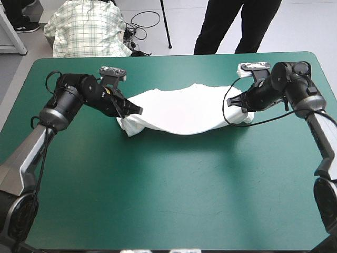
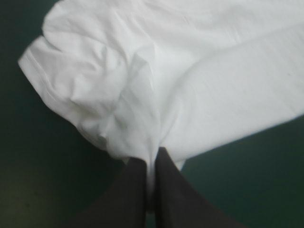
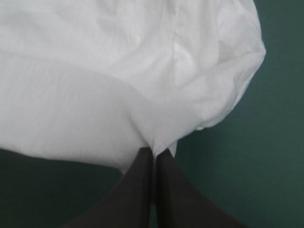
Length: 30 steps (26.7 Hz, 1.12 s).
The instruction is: Fold the cloth
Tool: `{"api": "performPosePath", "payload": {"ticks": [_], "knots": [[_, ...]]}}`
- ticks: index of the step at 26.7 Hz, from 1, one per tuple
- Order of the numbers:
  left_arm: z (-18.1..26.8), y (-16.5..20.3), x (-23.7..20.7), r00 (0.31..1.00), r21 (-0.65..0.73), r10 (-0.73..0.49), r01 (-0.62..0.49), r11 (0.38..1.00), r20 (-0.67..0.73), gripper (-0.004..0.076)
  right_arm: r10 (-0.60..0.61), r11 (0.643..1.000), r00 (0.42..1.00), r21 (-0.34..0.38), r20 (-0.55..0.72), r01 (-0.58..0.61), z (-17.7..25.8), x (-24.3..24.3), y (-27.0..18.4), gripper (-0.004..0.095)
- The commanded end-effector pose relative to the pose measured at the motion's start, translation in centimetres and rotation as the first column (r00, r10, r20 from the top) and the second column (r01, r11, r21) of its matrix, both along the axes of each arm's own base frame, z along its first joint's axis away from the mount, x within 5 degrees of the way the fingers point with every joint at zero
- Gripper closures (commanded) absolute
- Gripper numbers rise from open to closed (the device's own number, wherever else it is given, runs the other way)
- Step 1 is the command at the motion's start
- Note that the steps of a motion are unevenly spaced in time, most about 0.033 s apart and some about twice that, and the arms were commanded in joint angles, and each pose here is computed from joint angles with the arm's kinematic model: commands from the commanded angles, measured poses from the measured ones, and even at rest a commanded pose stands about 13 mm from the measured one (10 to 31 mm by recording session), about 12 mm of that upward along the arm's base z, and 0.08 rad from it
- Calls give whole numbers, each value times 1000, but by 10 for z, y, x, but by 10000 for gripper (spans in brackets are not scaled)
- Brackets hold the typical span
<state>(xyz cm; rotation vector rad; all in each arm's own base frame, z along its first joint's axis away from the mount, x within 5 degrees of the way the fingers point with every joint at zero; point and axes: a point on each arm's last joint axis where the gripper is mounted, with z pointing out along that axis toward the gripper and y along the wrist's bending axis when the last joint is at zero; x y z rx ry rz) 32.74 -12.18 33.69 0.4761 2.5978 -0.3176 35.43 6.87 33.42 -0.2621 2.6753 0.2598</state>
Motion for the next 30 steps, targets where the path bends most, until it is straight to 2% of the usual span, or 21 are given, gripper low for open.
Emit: {"api": "performPosePath", "payload": {"ticks": [1,11,23,27,29,30], "knots": [[13,-5,-32,998,-23,-33,34,999,56,733,6,1000,996,23,87,-8,26,-26,-1,925],[-34,-4,-91,989,69,-101,108,992,-104,733,7,1000,998,3,-62,-7,-10,-79,-9,925],[-64,7,-118,974,95,-80,102,990,-212,733,6,1000,977,9,-211,-4,-53,-131,-15,925],[-66,7,-119,974,96,-78,100,990,-212,732,4,1000,978,6,-209,-3,-61,-133,-16,925],[-67,7,-119,973,102,-85,109,989,-212,701,22,1000,981,1,-191,-22,-61,-132,-16,900],[-67,8,-120,970,109,-102,128,986,-219,636,25,1000,982,0,-190,-26,-61,-132,-16,859]]}}
